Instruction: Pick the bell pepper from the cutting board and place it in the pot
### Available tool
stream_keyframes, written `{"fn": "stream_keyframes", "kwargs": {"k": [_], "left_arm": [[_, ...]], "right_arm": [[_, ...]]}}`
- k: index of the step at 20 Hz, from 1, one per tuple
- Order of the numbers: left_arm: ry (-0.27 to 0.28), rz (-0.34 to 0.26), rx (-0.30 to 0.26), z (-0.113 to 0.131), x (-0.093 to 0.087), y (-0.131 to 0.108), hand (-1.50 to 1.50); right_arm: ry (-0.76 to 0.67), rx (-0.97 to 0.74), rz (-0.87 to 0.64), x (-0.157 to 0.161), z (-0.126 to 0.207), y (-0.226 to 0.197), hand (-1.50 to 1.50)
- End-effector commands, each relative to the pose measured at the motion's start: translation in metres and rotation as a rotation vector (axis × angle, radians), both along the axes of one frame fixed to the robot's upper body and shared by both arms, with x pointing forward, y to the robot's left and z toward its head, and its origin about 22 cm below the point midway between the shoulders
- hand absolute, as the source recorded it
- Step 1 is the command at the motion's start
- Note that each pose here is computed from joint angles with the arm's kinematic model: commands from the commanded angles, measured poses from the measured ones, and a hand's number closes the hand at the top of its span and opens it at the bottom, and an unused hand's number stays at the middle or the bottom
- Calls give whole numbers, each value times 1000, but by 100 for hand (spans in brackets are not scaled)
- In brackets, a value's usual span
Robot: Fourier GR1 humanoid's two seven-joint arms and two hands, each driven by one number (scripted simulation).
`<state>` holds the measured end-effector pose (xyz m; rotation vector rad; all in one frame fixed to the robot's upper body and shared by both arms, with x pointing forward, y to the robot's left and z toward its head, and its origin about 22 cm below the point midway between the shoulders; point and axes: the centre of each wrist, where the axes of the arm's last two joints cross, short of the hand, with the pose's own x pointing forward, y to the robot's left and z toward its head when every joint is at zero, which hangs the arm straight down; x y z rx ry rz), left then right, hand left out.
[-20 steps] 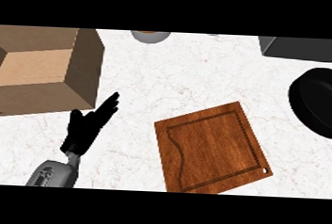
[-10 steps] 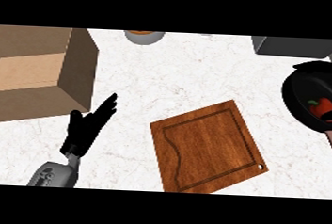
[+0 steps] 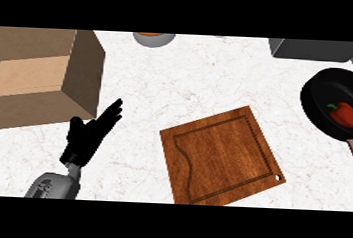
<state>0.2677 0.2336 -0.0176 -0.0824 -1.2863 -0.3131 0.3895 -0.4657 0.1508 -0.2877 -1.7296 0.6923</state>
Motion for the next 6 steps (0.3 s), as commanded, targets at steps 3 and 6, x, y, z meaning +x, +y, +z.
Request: {"fn": "stream_keyframes", "kwargs": {"k": [3, 6], "left_arm": [[-14, -22, -1, 0, 0, 4, 0], [-22, 5, -8, -4, -4, 8, 0]], "right_arm": [[-43, 281, -41, -26, 31, -43, -150], [-66, 337, -55, -43, 41, -63, -150]]}}
